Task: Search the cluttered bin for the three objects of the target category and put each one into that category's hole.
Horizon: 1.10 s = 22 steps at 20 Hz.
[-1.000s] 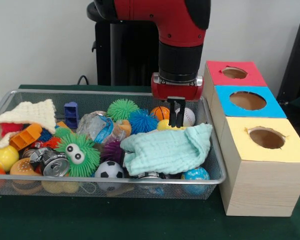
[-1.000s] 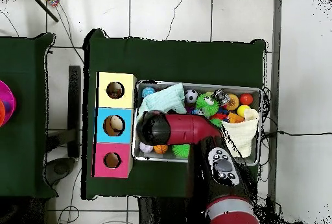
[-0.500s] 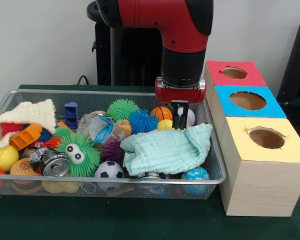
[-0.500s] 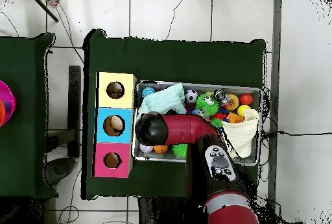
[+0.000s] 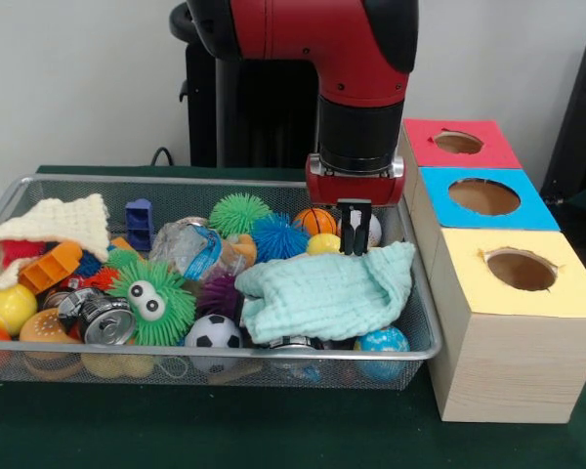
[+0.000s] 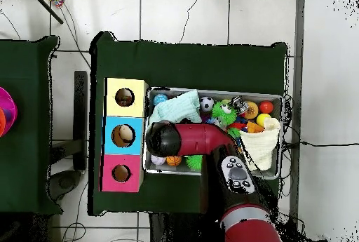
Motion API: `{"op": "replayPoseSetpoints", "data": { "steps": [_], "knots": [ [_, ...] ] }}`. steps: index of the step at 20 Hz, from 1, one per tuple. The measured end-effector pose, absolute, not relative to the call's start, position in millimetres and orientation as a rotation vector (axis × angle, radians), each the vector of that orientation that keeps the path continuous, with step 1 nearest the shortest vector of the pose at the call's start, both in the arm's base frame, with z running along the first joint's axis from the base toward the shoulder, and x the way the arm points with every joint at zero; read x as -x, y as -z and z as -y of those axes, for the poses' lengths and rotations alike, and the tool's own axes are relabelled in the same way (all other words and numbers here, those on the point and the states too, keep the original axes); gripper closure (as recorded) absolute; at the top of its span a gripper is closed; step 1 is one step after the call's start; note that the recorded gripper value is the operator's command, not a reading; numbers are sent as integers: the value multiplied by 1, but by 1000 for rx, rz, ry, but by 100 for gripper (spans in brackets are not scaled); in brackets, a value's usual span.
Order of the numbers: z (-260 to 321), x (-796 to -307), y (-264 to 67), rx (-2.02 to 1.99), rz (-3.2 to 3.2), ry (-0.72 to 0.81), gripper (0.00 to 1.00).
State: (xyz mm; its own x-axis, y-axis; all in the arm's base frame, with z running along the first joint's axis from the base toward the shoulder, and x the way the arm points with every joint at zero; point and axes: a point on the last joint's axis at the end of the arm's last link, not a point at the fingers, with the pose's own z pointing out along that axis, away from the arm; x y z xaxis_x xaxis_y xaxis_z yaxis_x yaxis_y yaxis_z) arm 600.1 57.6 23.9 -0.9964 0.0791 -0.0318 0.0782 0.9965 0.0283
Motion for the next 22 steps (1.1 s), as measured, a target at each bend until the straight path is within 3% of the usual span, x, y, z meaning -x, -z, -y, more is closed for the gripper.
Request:
{"op": "replayPoseSetpoints", "data": {
  "steps": [11,16,22],
  "knots": [
    [-51,-606,-30,-129,-3088,-58,100],
    [-26,-610,-56,-169,-3052,-68,100],
    [47,-605,-93,-334,-2997,-69,100]
  ]
}}
